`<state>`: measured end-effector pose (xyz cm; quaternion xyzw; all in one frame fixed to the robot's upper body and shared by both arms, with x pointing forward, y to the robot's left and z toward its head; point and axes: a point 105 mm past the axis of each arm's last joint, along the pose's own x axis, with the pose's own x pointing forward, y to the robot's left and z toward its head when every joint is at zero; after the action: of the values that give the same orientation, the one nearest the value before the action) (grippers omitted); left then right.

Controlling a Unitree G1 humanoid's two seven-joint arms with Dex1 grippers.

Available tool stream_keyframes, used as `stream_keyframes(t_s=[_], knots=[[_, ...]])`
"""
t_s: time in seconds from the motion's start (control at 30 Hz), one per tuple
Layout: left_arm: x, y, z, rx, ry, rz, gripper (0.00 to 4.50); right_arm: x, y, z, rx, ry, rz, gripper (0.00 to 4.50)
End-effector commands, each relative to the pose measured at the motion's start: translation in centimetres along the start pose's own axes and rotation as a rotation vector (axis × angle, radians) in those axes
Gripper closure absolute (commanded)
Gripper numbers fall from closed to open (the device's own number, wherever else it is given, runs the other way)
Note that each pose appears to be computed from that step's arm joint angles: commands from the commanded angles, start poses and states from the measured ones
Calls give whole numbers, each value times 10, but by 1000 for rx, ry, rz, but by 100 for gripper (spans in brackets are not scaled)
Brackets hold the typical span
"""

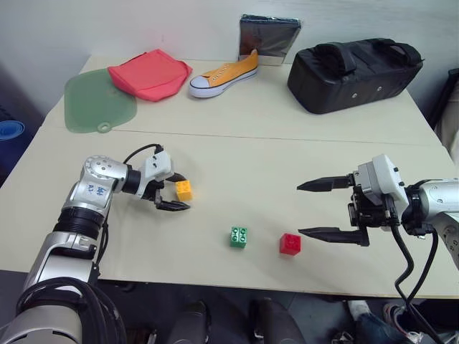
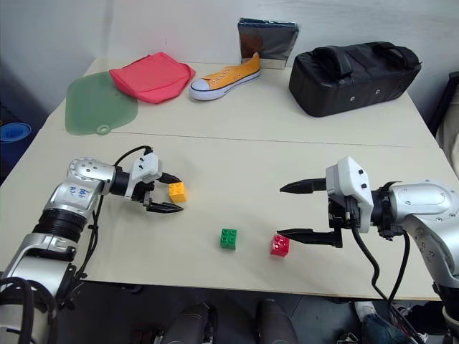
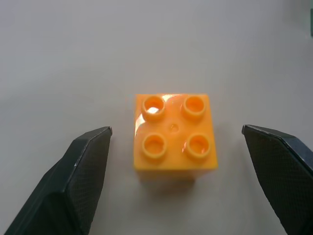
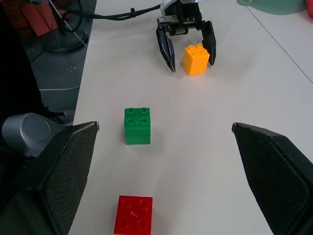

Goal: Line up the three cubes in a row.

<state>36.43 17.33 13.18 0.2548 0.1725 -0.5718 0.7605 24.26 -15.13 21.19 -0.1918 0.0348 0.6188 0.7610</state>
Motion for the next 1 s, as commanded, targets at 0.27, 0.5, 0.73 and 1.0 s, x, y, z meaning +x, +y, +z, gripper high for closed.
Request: stream_keyframes(t_s=[0.27, 0.5, 0.73, 1.0], knots=[[0, 6, 3, 64, 5, 19, 208, -2, 2, 5, -35, 2, 2, 0], [-12, -42, 34, 215, -92, -218, 297, -2, 10, 1, -41, 24, 39, 0], [-7, -77, 26, 261, -2, -308, 297, 2, 13, -3, -37, 24, 49, 0], [-2, -83, 10, 265, 53, -293, 297, 3, 16, -4, -32, 22, 50, 0]])
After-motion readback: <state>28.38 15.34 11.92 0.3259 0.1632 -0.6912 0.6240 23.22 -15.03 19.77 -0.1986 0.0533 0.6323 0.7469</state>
